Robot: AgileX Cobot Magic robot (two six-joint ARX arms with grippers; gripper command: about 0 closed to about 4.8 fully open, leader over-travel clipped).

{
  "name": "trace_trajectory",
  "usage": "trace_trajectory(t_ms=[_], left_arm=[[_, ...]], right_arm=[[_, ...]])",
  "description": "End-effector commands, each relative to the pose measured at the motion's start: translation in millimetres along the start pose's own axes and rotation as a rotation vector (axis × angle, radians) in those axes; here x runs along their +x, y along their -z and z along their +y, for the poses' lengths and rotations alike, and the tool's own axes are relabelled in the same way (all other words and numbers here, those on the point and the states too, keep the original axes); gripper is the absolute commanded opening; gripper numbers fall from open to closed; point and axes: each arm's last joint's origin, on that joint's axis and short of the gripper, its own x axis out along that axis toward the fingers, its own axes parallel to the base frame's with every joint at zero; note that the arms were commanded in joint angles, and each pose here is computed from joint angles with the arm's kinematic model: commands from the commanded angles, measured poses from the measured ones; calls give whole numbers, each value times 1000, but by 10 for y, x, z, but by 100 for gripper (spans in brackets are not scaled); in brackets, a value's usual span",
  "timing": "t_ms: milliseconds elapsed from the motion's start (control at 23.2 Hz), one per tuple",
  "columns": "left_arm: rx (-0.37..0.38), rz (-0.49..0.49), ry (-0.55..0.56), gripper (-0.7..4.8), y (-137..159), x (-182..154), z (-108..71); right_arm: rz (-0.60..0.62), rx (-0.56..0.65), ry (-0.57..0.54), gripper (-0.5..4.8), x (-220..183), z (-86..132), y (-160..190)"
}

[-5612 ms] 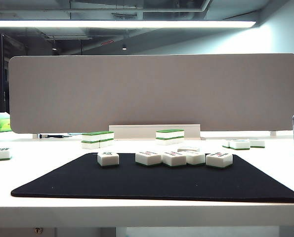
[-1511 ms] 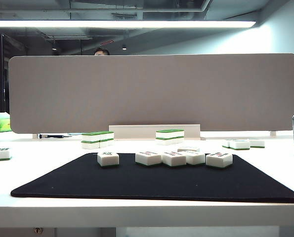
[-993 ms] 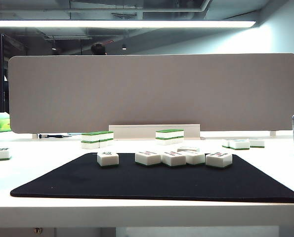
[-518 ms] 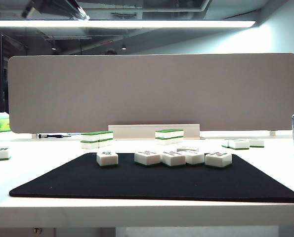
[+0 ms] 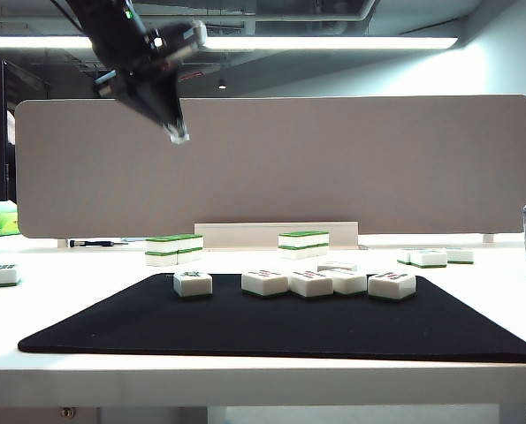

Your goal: Align six mahjong tiles in a row on the table.

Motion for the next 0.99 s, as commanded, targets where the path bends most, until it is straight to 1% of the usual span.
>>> trace_trajectory(t_ms=[43, 86, 130, 173, 216, 259, 302, 345, 432, 475, 518, 561, 604, 648, 907, 993], left_arm=[[28, 117, 39, 5, 89, 244, -48], [51, 145, 50, 11, 114, 319, -56], [83, 189, 62, 68, 151, 441, -88], [101, 213, 67, 128, 170, 512, -111], [120, 247, 68, 214, 199, 639, -145], [127, 261, 67, 246, 210, 697, -172], [154, 290, 63, 280, 236, 798, -213], [172, 308, 58, 280, 251, 851, -239], [265, 356, 72, 283, 296, 946, -304], [297, 371, 77, 283, 311, 968, -319], [367, 405, 84, 295, 343, 1015, -357], [400, 426, 86, 356, 362, 1041, -372], [422, 439, 87, 393, 373, 1059, -387], [429, 447, 88, 414, 381, 1066, -387], [420, 507, 110, 415, 438, 1043, -388], [422, 495, 126, 414, 432, 1046, -393]], right_arm=[[-21, -15, 0, -1, -24, 10, 9], [-21, -15, 0, -1, -24, 10, 10], [-21, -15, 0, -1, -24, 10, 10], [-21, -15, 0, -1, -24, 10, 10], [-21, -15, 0, -1, -24, 10, 10], [-21, -15, 0, -1, -24, 10, 10], [-21, -15, 0, -1, -24, 10, 10], [-21, -15, 0, -1, -24, 10, 9], [-21, -15, 0, -1, -24, 10, 9], [-21, -15, 0, -1, -24, 10, 9], [-21, -15, 0, -1, -24, 10, 9], [-21, -15, 0, -1, -24, 10, 9], [-21, -15, 0, -1, -24, 10, 9], [-21, -15, 0, -1, -24, 10, 10], [-21, -15, 0, -1, -24, 10, 10], [-21, -15, 0, -1, -23, 10, 10]])
